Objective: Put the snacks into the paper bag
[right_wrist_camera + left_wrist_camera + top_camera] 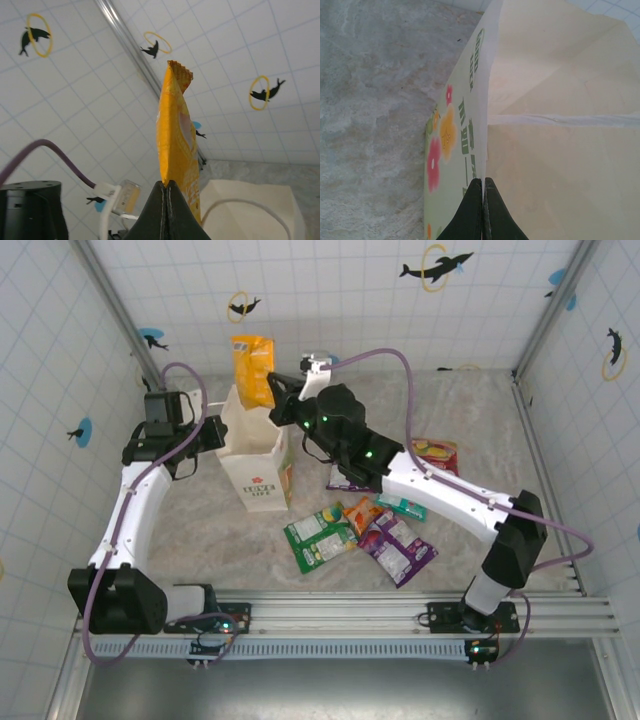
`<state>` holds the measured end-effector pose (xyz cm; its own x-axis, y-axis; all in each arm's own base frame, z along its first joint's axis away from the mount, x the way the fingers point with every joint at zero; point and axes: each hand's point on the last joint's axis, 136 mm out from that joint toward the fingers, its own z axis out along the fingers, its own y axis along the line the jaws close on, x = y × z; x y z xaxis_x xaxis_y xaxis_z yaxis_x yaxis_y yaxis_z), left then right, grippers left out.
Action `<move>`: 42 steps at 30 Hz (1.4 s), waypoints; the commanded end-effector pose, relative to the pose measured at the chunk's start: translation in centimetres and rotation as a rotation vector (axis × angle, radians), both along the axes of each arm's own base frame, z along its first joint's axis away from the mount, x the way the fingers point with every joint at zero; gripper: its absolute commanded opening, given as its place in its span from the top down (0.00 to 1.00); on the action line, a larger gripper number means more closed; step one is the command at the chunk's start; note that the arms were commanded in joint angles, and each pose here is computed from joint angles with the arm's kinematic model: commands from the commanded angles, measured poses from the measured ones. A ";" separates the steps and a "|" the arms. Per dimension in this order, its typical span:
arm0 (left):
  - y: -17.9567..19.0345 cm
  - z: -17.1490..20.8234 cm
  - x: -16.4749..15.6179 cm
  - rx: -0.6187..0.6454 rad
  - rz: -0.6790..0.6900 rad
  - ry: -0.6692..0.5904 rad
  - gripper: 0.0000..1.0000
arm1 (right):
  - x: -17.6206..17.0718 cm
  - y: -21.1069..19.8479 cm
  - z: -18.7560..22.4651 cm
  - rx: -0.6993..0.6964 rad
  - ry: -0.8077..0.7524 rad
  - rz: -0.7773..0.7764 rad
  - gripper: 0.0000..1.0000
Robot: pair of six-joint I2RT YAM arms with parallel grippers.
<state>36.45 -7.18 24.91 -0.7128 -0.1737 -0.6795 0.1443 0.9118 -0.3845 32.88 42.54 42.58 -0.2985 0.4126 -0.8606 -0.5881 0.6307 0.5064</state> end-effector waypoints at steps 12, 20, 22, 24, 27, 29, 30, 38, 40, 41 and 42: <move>-0.7 2.2 0.5 -0.060 -0.002 -0.058 0.68 | 1.9 1.5 -5.3 -0.118 0.116 -0.078 1.00; -0.3 3.0 0.5 -0.076 0.043 -0.061 0.74 | 1.5 2.7 -6.8 -0.146 0.153 -0.046 1.00; -0.4 3.1 0.6 -0.081 0.046 -0.066 0.73 | 1.2 2.9 -6.8 -0.142 0.158 -0.029 0.93; -0.3 3.1 0.6 -0.083 0.049 -0.065 0.70 | 1.1 3.0 -6.5 -0.138 0.159 -0.018 0.77; -0.3 3.0 0.5 -0.080 0.054 -0.062 0.69 | 0.8 2.9 -5.8 -0.139 0.146 -0.008 0.67; -0.1 2.9 0.4 -0.078 0.063 -0.055 0.66 | 0.4 2.6 -4.9 -0.138 0.127 -0.004 0.66; 0.0 2.9 0.3 -0.077 0.073 -0.047 0.65 | 0.2 2.4 -4.5 -0.141 0.117 -0.002 0.66; 0.2 3.6 -0.2 -0.093 0.096 -0.041 0.61 | -0.8 -0.1 -4.2 -0.203 0.083 -0.012 0.63; 0.2 3.8 -0.5 -0.092 0.098 -0.042 0.60 | -1.2 -0.9 -4.3 -0.221 0.083 0.001 0.62; 0.2 3.9 -0.6 -0.092 0.098 -0.041 0.60 | -1.4 -1.2 -4.6 -0.239 0.087 0.007 0.61; 0.2 3.9 -0.8 -0.091 0.098 -0.044 0.59 | -1.5 -1.8 -4.9 -0.265 0.094 0.006 0.60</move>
<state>36.30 -7.01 27.00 -0.6829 -0.2937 -0.6688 0.0722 0.8840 -0.4619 32.08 42.44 37.16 -0.3944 0.2146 -0.8935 -0.5395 0.7331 0.4142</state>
